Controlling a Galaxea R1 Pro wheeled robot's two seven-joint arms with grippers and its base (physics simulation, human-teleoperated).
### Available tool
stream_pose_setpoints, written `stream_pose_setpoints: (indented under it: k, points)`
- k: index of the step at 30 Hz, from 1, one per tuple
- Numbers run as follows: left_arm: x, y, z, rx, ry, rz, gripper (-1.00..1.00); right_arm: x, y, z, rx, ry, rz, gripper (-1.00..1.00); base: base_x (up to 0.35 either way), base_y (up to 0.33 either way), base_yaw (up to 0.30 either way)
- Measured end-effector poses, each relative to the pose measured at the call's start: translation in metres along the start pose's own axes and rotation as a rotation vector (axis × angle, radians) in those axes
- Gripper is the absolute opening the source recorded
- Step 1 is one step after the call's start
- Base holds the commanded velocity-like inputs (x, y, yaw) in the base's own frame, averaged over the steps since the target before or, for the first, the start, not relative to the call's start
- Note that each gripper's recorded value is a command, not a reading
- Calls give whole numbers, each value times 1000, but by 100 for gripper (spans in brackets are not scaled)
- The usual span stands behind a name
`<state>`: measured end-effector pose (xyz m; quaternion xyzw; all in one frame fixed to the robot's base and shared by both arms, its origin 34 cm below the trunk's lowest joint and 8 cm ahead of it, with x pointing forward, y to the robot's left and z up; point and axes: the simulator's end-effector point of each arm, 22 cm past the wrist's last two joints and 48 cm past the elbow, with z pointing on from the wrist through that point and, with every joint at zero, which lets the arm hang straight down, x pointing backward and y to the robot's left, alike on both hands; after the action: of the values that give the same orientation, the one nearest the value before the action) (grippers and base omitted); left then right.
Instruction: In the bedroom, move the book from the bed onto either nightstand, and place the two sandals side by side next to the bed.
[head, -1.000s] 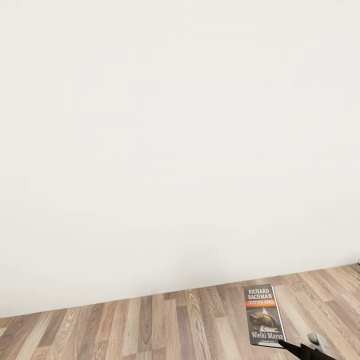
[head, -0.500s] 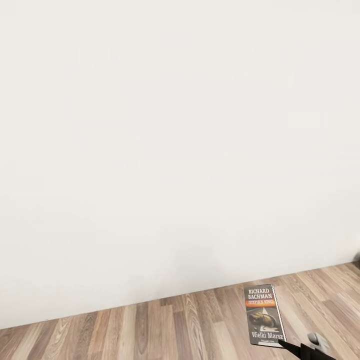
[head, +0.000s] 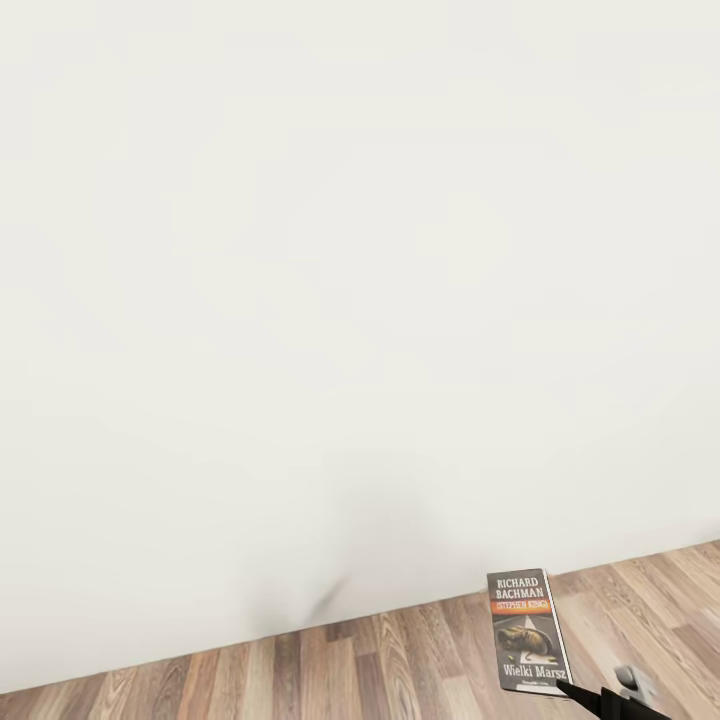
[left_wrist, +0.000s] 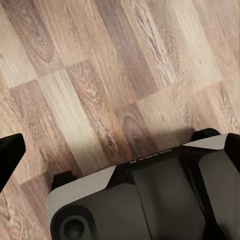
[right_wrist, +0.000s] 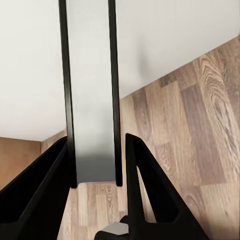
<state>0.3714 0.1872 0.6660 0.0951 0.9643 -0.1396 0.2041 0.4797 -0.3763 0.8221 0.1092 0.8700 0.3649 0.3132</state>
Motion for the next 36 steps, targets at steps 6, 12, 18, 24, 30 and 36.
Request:
stream_pose_setpoints:
  k: [6,12,18,24,30,36]
  points:
    - [0,0,0,0,0,0,100,0,0,0,0,1,-1,-100,302,60,-4]
    - [0,0,0,0,0,0,100,0,0,0,0,2,-1,-100,302,7,0]
    - [0,-1,0,1,0,0,100,1,0,0,0,2,-1,-100,302,1,0]
    - [0,-1,0,1,0,0,100,1,0,0,0,2,-1,-100,302,0,-2]
    - [0,-1,0,2,0,0,100,0,0,0,0,3,-1,-100,283,0,-127]
    - [0,-1,1,2,0,0,100,-1,0,0,-1,-2,0,-100,56,0,-195]
